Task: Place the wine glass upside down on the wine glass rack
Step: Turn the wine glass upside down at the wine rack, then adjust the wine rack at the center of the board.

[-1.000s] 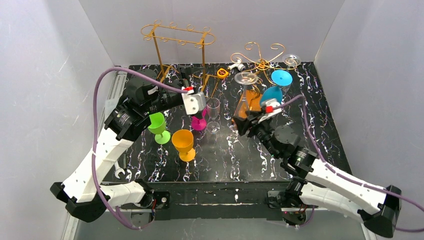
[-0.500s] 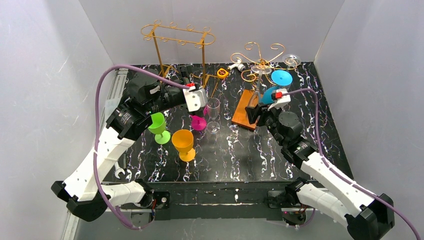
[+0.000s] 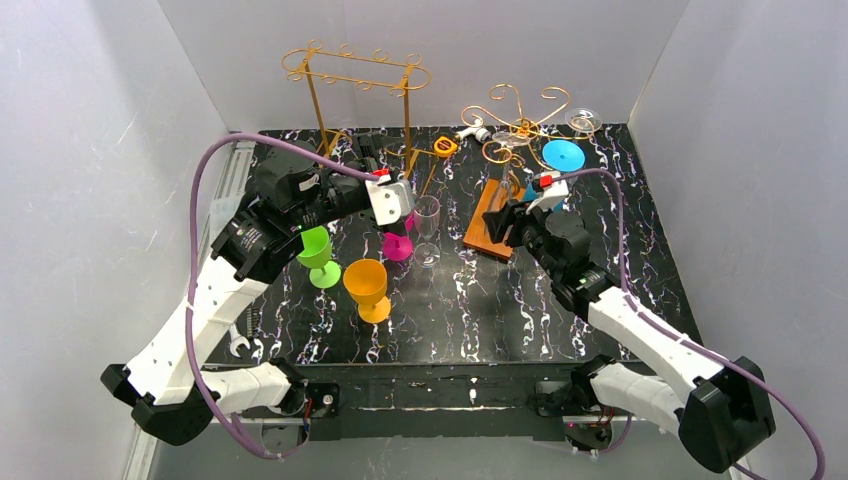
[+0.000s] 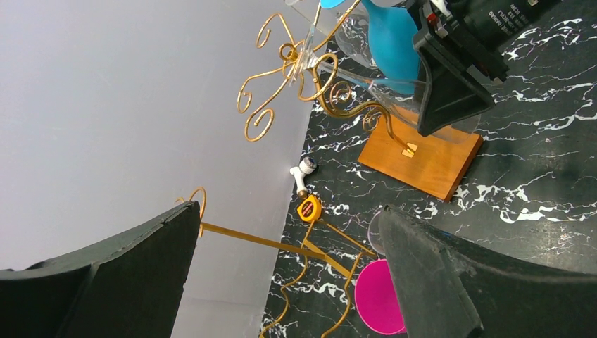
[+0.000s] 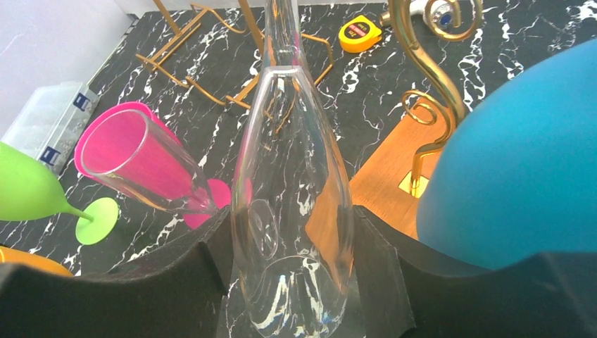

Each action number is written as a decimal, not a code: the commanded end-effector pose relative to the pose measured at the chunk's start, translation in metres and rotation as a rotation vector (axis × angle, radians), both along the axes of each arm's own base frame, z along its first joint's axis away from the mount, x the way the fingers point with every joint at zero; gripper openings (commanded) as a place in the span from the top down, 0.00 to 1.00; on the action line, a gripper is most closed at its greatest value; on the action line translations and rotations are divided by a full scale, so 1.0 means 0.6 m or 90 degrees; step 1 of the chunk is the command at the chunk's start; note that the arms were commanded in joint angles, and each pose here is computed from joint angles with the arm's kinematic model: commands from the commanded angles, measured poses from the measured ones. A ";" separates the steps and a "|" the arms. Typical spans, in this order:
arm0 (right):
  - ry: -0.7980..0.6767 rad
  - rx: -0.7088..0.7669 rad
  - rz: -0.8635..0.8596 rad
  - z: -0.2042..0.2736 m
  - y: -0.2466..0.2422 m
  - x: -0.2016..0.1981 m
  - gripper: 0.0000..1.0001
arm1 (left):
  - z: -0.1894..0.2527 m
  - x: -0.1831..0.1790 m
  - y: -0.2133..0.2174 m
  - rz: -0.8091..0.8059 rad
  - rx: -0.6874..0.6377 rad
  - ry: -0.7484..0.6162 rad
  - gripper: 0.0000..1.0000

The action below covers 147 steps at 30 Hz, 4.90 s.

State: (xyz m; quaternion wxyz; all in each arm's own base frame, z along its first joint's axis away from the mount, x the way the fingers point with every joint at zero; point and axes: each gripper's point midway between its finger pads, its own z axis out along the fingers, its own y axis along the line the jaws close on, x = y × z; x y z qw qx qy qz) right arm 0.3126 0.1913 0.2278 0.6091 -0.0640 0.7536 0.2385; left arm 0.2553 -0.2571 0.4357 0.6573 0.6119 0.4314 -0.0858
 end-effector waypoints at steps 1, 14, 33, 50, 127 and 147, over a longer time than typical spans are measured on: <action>-0.087 0.063 0.014 0.094 0.020 0.020 0.61 | 0.012 -0.006 0.013 0.014 -0.003 -0.013 0.02; -0.086 0.066 0.052 0.097 0.049 0.033 0.63 | 0.004 -0.013 0.018 0.010 0.006 -0.017 0.02; -0.075 0.024 0.126 0.078 0.066 0.006 0.65 | -0.001 -0.010 0.016 0.007 0.015 -0.020 0.02; -0.098 0.006 0.116 0.064 0.039 -0.021 0.66 | -0.005 0.000 0.011 0.016 0.020 0.001 0.02; 0.083 0.003 -0.116 0.353 -0.071 0.098 0.43 | -0.065 0.234 -0.117 0.008 0.088 -0.119 0.26; 0.162 0.015 -0.211 0.272 -0.221 0.108 0.85 | -0.081 0.274 -0.162 -0.047 0.102 -0.167 0.40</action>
